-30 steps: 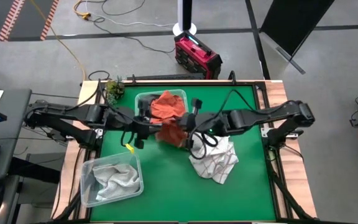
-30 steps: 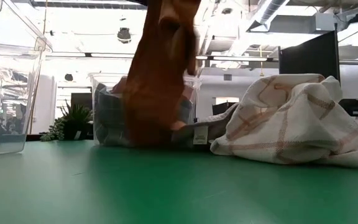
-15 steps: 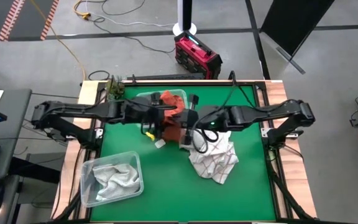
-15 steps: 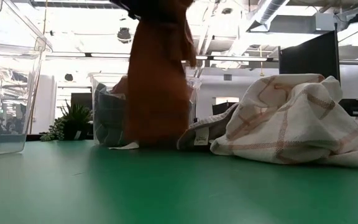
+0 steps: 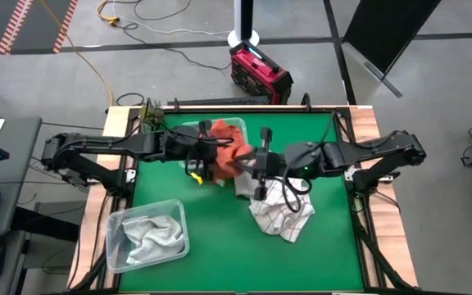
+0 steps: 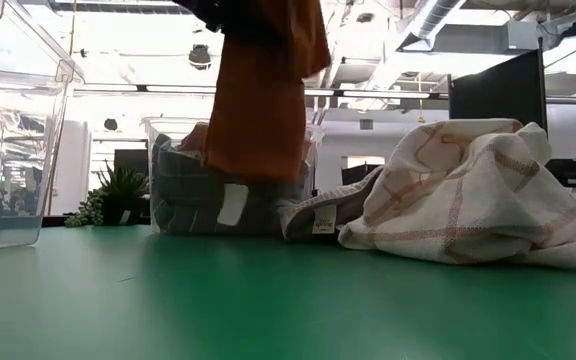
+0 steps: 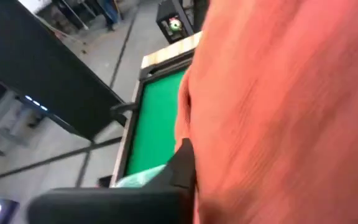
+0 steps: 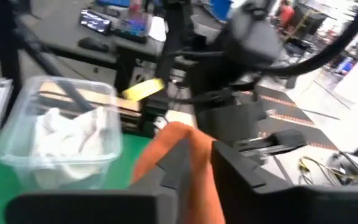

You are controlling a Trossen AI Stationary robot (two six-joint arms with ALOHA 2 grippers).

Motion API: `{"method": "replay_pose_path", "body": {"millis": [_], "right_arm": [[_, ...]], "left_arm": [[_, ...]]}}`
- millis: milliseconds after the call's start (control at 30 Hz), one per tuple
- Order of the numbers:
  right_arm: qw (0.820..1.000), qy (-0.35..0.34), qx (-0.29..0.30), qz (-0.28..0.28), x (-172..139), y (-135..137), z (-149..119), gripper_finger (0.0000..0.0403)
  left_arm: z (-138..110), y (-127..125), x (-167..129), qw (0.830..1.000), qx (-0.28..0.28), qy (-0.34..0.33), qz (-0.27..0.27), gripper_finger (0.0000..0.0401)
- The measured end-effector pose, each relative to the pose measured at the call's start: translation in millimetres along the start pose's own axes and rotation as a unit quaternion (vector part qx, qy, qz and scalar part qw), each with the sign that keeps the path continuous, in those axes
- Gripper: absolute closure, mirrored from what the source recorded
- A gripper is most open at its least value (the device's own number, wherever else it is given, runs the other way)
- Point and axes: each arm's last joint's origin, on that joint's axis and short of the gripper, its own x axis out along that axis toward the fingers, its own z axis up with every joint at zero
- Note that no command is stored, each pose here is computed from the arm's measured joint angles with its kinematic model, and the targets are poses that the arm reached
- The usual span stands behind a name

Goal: Sort towels by color in basket
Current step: Put the orange towel into the top transparent bin

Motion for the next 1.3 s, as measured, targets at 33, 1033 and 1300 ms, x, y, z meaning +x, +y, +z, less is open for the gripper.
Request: {"method": "replay_pose_path", "body": {"millis": [33, 1033, 1300], "right_arm": [[1.0, 0.001, -0.002, 0.004, -1, 2, 0, 0.0298], [0.976, 0.162, 0.046, -0.138, -34, 57, -42, 0.0164], [0.969, 0.172, 0.052, -0.172, -37, 73, -67, 0.0164]], "left_arm": [[1, 3, -3, 1.0, 0.008, -0.002, 0.006, 0.0384], [-59, 81, -17, 0.926, 0.3, 0.218, 0.074, 0.04], [-69, 57, 7, 0.956, 0.145, 0.25, 0.044, 0.04]]}}
